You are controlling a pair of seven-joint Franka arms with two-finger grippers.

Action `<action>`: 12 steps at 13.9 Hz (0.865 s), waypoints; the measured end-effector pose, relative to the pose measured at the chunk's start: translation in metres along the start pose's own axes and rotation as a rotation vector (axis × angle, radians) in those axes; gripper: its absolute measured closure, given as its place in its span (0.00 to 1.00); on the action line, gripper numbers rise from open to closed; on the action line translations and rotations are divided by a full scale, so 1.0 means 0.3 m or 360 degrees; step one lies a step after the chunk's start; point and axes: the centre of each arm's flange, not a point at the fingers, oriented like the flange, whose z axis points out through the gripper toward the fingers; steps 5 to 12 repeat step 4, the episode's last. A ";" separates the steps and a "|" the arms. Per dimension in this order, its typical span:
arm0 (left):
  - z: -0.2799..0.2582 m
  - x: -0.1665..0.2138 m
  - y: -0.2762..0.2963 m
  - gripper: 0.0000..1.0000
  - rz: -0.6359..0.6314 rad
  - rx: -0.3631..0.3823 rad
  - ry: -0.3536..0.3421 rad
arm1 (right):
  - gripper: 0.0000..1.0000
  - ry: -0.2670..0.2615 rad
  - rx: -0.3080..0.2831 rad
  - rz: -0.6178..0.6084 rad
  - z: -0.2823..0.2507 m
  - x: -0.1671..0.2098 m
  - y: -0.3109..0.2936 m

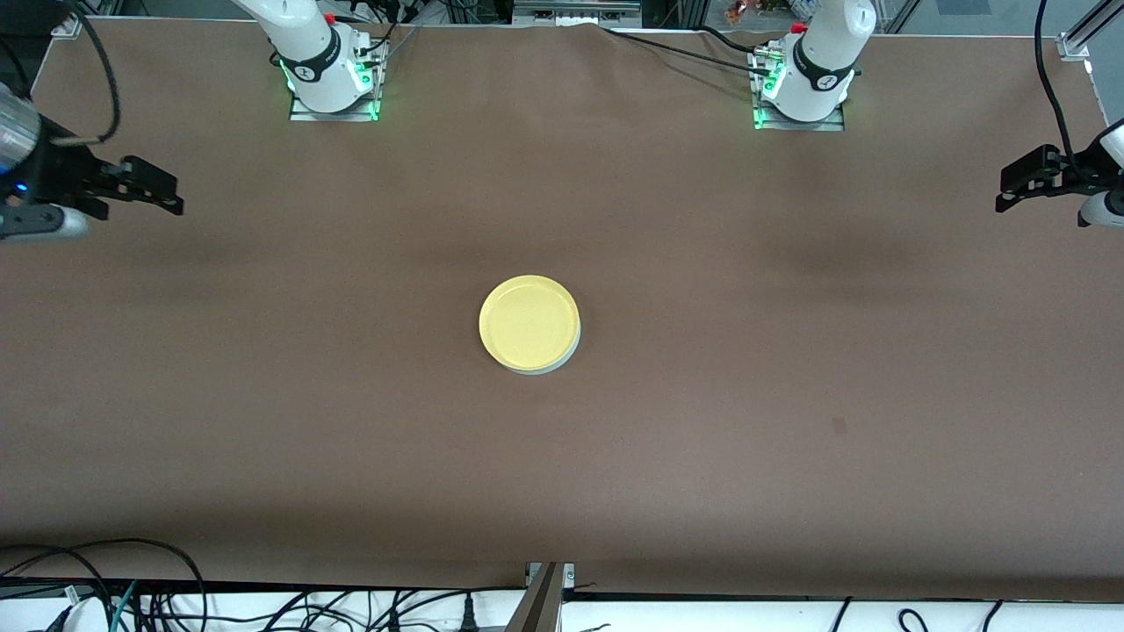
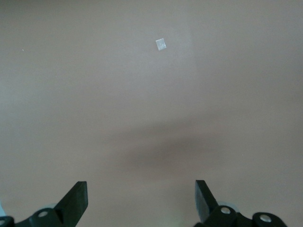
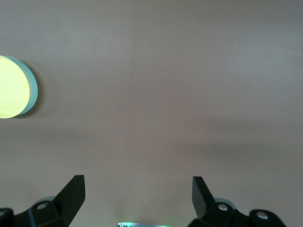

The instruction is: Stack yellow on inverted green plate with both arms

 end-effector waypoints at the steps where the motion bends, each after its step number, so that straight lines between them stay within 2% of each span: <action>1: 0.000 0.000 0.000 0.00 0.0000 0.0000 -0.0001 | 0.00 0.0007 -0.0002 0.0014 -0.009 -0.007 0.017; 12: 0.000 0.000 0.001 0.00 0.0001 0.0000 0.0000 | 0.00 -0.0010 0.0001 0.0040 0.004 -0.010 0.046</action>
